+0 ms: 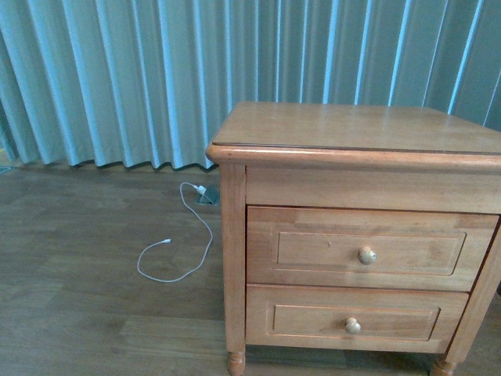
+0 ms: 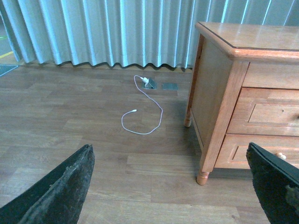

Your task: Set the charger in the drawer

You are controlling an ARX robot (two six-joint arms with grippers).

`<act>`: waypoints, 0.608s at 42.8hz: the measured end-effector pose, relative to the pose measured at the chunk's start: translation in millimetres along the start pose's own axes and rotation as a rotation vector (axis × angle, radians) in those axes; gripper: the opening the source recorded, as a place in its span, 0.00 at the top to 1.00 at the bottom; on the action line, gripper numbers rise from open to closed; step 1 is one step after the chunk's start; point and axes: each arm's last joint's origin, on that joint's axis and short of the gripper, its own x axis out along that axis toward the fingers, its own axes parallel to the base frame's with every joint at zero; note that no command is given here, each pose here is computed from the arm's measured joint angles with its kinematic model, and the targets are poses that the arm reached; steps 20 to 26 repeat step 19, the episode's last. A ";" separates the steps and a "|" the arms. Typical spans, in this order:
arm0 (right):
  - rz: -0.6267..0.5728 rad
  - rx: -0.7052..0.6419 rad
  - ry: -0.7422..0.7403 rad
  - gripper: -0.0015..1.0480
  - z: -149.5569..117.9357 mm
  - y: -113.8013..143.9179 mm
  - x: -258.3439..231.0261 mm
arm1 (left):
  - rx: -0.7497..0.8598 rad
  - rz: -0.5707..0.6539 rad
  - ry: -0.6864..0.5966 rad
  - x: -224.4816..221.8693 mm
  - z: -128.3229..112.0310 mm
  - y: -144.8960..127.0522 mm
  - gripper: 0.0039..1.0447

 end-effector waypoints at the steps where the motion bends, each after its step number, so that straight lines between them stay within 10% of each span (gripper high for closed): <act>1: 0.000 0.000 0.000 0.98 0.0 0.0 0.0 | 0.000 0.000 0.000 0.0 0.0 0.0 0.06; 19: 0.000 -0.001 0.000 0.31 0.0 0.0 0.0 | 0.000 0.000 0.000 0.0 0.0 0.0 0.06; 26: 0.000 -0.001 0.000 0.31 0.0 0.0 0.0 | 0.000 0.000 0.000 0.0 0.0 0.0 0.06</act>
